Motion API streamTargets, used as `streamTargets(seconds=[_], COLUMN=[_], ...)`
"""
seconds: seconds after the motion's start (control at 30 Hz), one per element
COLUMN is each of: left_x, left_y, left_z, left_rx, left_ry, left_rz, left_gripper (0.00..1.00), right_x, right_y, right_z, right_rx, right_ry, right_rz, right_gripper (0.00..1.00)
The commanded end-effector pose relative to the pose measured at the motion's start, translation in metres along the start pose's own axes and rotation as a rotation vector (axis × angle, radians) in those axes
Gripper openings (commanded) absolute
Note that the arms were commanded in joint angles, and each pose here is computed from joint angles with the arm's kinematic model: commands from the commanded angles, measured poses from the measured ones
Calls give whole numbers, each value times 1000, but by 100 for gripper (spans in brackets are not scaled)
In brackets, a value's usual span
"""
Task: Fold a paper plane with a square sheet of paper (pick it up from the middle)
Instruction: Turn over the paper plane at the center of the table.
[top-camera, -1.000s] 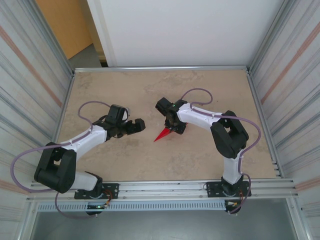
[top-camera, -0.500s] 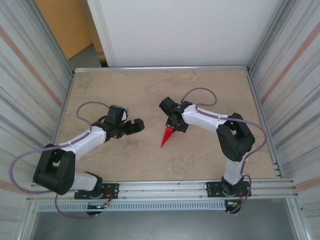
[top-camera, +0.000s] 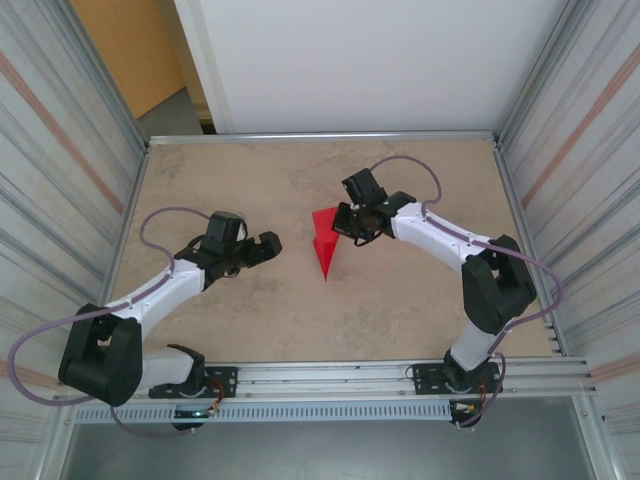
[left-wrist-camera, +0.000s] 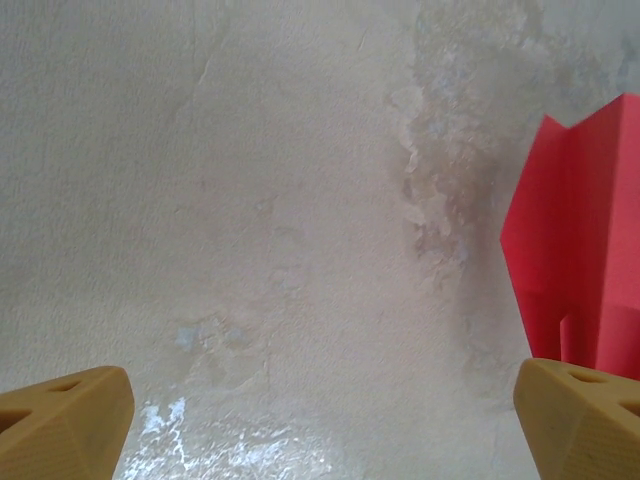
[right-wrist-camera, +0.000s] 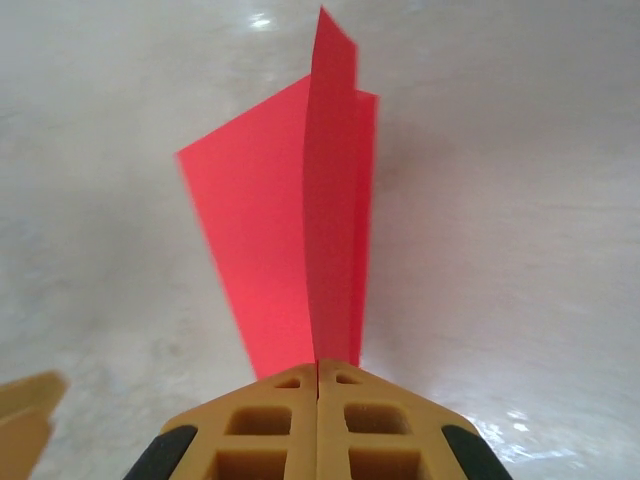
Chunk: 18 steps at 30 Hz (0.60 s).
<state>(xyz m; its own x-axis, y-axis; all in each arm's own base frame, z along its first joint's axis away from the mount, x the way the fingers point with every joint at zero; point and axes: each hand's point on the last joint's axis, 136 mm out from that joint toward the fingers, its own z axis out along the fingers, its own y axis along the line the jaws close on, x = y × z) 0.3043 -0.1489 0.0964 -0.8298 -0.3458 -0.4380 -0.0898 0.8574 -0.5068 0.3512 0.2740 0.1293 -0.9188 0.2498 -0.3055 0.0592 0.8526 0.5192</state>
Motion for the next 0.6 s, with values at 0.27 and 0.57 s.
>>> streamTargets(seconds=[0.27, 0.57], left_x=[-8, 33], left_y=[-32, -79], left_z=[4, 33], left_rx=[155, 226], left_ry=[-2, 140], left_rz=[-34, 8], left_gripper=[90, 63], right_x=[31, 33], right_y=[-11, -56], right_z=[39, 49], right_rx=[-315, -281], right_ry=[238, 251], right_rz=[-23, 28], right_gripper=[2, 3])
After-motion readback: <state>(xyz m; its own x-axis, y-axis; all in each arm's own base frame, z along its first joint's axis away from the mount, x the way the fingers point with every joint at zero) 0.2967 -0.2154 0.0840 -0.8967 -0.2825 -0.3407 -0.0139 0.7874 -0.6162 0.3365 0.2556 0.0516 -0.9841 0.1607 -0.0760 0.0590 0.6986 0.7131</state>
